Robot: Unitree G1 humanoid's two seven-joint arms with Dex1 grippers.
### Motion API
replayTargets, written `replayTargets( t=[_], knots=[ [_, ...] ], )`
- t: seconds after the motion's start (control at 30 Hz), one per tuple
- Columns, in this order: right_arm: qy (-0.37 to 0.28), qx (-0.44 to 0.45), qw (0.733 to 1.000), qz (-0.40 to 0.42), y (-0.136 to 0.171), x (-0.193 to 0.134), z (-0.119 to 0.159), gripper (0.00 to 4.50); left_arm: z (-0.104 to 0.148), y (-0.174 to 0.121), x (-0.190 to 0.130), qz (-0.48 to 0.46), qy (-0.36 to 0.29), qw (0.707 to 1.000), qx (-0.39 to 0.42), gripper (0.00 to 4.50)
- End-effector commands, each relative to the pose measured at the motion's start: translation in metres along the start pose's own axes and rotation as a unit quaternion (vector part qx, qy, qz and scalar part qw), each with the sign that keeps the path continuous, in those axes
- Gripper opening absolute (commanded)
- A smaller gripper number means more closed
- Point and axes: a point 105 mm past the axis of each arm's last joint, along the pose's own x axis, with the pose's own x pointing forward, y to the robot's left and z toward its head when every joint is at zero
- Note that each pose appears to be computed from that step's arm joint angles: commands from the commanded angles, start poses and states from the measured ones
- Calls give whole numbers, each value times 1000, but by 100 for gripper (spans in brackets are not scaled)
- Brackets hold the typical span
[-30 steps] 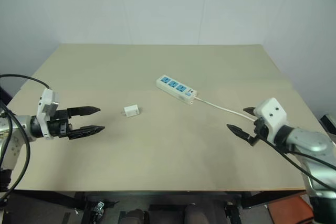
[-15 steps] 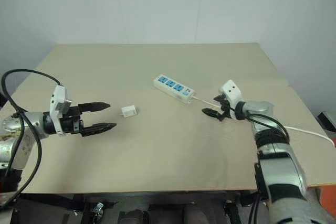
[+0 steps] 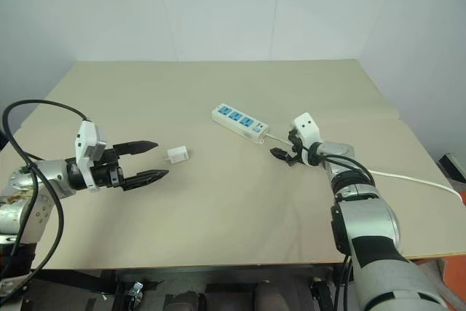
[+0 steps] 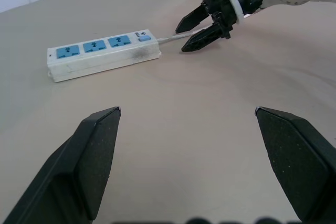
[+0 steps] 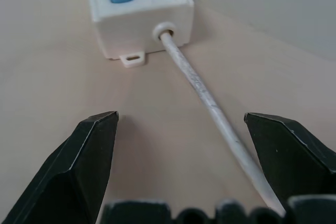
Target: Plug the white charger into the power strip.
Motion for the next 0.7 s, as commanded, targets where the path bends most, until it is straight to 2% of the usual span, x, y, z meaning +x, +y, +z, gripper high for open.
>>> replayTargets(
  t=[0.03,0.07,0.17,0.43,0.5,0.7],
  knots=[
    [-6,8,1000,-17,-6,1,16,450,7,-5,2,-11,-3,1000,15,448],
    [-2,13,1000,-15,-5,1,15,450,6,-6,2,-11,-2,1000,16,448],
    [-1,17,1000,-2,-3,1,17,361,5,-6,2,-9,0,1000,16,450],
    [6,-6,1000,22,2,1,19,66,2,-8,2,-5,-3,1000,14,450],
    [18,-41,998,32,4,0,15,4,0,-8,3,-5,-2,1000,13,450],
    [1,-93,994,52,5,-5,13,1,2,-6,8,-17,-5,1000,16,450]
  ],
)
